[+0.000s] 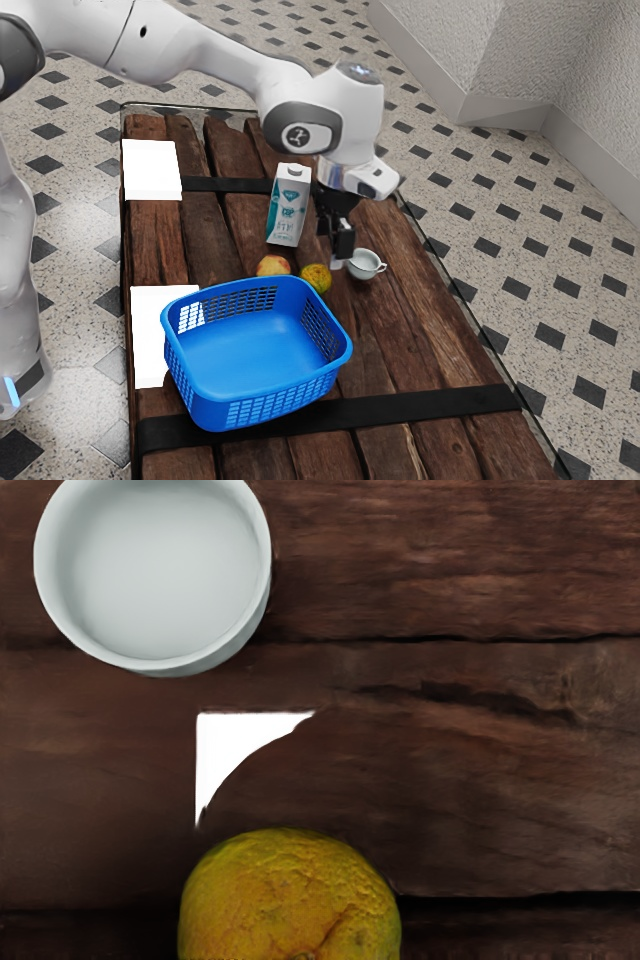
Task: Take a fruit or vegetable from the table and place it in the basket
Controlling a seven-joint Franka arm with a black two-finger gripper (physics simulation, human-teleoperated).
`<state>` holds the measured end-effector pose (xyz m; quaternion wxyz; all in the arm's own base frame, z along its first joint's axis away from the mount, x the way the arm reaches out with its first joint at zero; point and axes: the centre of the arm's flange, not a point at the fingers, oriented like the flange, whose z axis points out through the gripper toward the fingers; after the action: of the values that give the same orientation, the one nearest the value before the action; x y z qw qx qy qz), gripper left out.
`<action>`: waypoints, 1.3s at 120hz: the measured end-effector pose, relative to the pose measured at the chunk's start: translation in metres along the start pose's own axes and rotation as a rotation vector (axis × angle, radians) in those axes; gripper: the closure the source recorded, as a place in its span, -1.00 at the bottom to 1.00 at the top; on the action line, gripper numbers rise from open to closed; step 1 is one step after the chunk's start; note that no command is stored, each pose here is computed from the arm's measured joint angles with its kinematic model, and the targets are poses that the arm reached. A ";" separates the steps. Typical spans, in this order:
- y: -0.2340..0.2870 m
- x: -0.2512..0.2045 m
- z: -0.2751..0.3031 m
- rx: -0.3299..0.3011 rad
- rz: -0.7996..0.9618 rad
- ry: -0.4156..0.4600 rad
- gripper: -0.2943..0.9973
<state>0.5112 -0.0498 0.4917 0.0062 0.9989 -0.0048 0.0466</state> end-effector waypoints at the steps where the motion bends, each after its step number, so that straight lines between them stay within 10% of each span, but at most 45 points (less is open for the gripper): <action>1: 0.000 0.000 0.001 0.000 0.000 -0.001 -0.54; 118: -0.014 -0.005 0.080 -0.017 -0.041 -0.040 -0.54; 156: -0.014 -0.003 0.080 -0.018 -0.048 -0.026 -0.03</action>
<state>0.5157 -0.0365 0.4116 0.0164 0.9991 0.0186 0.0337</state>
